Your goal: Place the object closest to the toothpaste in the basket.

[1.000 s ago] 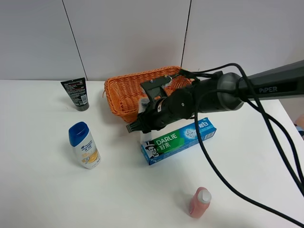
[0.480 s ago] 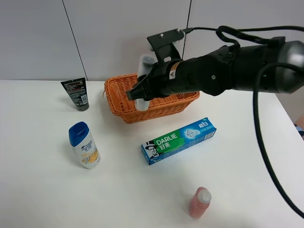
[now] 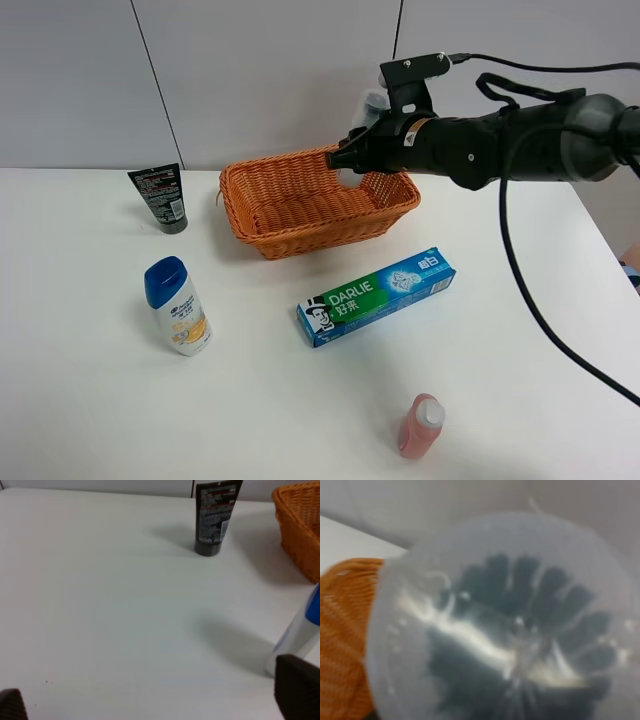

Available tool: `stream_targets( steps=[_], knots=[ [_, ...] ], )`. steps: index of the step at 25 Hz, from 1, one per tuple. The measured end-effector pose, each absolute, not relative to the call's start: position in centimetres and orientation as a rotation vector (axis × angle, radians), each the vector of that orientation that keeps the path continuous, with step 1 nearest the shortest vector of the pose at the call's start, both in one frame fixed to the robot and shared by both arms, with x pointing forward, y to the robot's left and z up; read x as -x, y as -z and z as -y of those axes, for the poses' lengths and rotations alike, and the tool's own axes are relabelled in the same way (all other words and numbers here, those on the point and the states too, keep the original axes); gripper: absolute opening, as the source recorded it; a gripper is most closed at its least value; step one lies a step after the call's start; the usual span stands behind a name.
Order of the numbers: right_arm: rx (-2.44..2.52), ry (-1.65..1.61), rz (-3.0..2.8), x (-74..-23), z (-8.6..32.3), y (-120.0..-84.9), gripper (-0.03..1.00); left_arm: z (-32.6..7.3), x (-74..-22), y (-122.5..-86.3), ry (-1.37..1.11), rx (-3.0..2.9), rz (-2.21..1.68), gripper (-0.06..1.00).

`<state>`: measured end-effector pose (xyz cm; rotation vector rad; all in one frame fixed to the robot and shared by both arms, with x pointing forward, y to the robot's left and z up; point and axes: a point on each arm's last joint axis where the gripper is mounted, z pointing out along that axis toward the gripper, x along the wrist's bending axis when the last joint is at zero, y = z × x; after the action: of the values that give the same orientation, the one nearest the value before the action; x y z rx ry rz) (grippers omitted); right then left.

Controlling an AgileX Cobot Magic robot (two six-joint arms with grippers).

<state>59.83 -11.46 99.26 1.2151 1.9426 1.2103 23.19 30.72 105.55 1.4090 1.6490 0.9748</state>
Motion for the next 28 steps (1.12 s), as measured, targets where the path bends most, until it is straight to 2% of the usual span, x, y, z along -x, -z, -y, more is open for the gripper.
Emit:
stream_targets(
  steps=[5,10,14,17,22,25,28],
  knots=[
    [-1.234,-1.156,-1.976,-61.4,11.4,-96.4,0.42,-30.7,-23.2,-105.6,-0.975,-1.409,-1.649,0.99],
    [-1.238,-1.199,-1.933,-62.1,11.0,-96.7,0.73,-30.7,-23.2,-105.6,-0.975,-1.409,-1.649,0.99],
    [-1.244,-1.206,-1.926,-61.9,11.1,-97.5,0.78,-30.7,-23.2,-105.6,-0.975,-1.409,-1.649,0.99],
    [-1.218,-1.248,-1.887,-61.0,11.6,-101.0,0.79,-30.7,-23.2,-105.6,-0.975,-1.409,-1.649,0.99],
    [-1.099,-1.383,-1.744,-55.7,14.1,-112.2,0.79,-30.7,-23.2,-105.6,-0.975,-1.409,-1.649,0.99],
    [-1.050,-1.392,-1.676,-50.9,17.4,-118.0,0.79,-30.7,-23.2,-105.6,-0.975,-1.409,-1.649,0.99],
    [-1.048,-1.309,-1.620,-46.0,21.6,-121.4,0.79,-30.7,-23.2,-105.6,-0.975,-1.409,-1.649,0.99]
  ],
)
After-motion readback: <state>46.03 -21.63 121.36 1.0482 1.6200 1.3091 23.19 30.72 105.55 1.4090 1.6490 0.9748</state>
